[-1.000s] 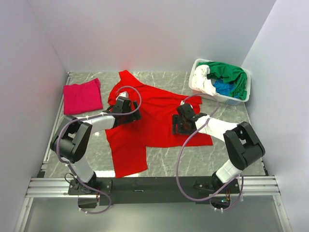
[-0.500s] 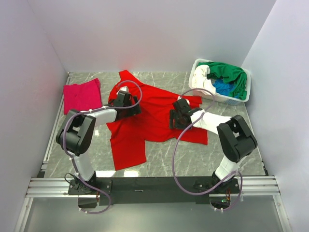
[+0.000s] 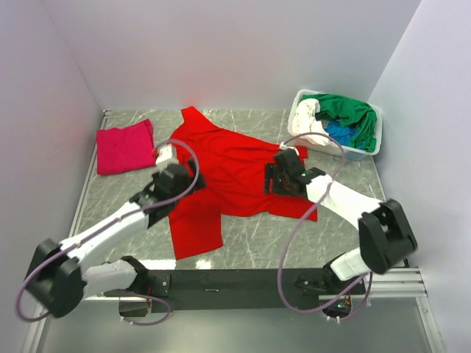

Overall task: Fold and stack the t-shirts
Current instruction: Flatten the tshirt out

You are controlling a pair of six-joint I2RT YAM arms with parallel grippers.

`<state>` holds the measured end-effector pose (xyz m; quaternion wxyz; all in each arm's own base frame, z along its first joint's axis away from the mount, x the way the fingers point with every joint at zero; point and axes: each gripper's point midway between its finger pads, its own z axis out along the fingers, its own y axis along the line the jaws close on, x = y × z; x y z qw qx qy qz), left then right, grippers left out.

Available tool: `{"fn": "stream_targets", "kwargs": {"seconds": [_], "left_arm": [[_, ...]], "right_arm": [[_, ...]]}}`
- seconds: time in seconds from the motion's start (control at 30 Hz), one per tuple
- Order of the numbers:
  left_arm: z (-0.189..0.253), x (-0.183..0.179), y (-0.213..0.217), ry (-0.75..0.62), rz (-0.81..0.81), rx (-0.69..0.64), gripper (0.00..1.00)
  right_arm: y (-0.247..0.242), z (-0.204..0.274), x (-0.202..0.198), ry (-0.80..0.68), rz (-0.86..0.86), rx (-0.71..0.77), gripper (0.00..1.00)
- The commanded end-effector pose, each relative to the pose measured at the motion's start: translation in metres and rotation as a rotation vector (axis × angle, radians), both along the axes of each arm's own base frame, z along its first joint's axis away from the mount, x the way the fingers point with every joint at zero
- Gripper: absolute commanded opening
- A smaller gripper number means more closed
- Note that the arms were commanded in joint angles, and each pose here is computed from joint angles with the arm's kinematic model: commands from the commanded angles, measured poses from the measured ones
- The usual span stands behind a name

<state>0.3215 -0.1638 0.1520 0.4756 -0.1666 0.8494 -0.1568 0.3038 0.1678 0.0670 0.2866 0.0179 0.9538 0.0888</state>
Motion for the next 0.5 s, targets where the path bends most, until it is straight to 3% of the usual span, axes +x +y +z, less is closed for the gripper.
{"fn": "stream_targets", "kwargs": {"seconds": [0.0,0.17,0.2,0.47], "left_arm": [[-0.059,-0.059,0.033,0.17,0.147,0.077,0.99],[-0.079,-0.116,0.036,0.268,0.209,0.048,0.99],[-0.085,-0.135,0.04,0.305,0.194,0.094,0.99],[-0.098,-0.195,0.039,0.437,0.259,0.067,0.99]], "right_arm": [[0.001,0.017,-0.008,-0.049,0.02,0.041,0.77],[-0.008,0.034,-0.015,-0.103,0.021,0.058,0.79],[-0.012,0.032,-0.017,-0.102,0.014,0.056,0.79],[-0.024,0.031,-0.017,-0.126,0.019,0.087,0.8]]}}
